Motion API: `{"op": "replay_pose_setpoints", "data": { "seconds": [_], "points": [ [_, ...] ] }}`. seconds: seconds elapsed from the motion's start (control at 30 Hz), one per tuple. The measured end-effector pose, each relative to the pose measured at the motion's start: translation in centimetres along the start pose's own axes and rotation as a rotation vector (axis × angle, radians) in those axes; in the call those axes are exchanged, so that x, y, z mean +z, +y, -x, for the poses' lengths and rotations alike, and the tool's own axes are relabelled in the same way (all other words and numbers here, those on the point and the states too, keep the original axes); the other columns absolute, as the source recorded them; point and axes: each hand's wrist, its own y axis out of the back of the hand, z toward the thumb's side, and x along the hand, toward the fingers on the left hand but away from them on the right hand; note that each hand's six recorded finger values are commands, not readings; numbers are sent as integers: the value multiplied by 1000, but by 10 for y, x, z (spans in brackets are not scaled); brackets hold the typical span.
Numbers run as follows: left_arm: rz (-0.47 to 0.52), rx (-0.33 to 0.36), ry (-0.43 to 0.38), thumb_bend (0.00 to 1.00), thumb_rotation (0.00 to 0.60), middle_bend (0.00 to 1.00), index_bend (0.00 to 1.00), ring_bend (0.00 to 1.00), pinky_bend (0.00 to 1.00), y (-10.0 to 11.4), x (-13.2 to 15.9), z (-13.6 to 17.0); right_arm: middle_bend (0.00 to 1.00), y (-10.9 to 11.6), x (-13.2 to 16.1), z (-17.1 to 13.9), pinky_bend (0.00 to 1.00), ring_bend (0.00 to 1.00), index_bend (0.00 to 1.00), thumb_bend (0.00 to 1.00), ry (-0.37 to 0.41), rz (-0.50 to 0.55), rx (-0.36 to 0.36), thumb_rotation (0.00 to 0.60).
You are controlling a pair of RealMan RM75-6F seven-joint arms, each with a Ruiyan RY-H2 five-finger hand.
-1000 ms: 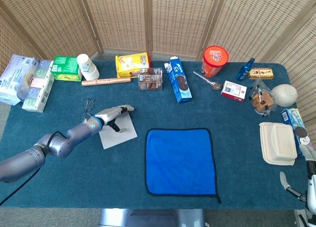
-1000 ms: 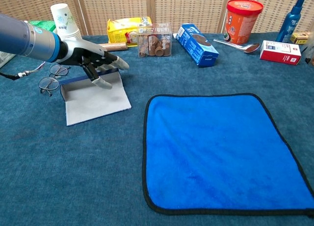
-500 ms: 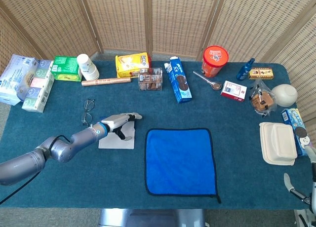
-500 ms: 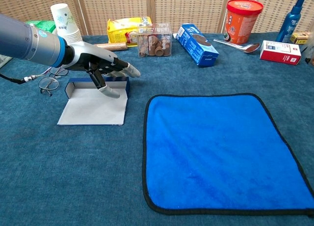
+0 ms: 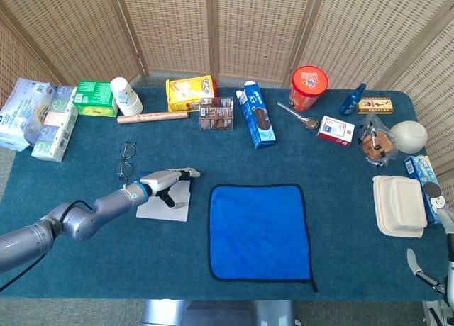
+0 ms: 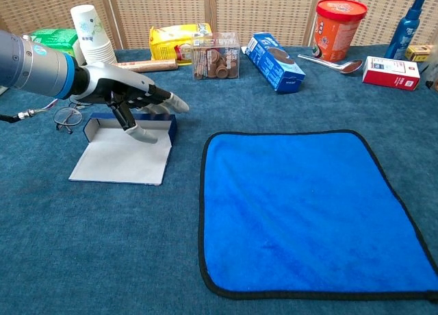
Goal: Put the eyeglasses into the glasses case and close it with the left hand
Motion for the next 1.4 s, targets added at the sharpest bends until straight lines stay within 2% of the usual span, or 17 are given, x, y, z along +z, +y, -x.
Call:
{"op": "replay_pose_setpoints", "data": {
  "seconds": [0.2, 0.33, 0.67, 0.93, 1.17, 1.4],
  "points": [
    [-22, 70, 8, 335, 600, 0, 0, 0, 1, 18, -7, 2, 126, -1, 1, 1, 57, 0, 115, 344, 5, 1, 1, 424],
    [-83, 128, 29, 335, 600, 3, 0, 0, 2, 31, -19, 5, 126, -3, 2, 2, 56, 0, 115, 344, 6, 2, 7, 424],
    [-384, 307, 122, 335, 600, 22, 15, 0, 0, 53, -68, 28, 125, -9, 6, 8, 56, 0, 115, 341, 22, 8, 20, 422],
    [-553, 352, 251, 308, 600, 9, 0, 0, 0, 56, -117, 57, 126, -16, 11, 13, 56, 0, 115, 342, 38, 15, 31, 426],
    [-559, 400, 350, 295, 600, 0, 0, 0, 0, 57, -156, 74, 126, -18, 13, 15, 56, 0, 115, 344, 42, 16, 31, 425],
    [-543, 421, 356, 294, 600, 0, 0, 0, 0, 48, -166, 73, 126, -18, 13, 15, 56, 0, 115, 345, 44, 15, 35, 425]
  ]
}}
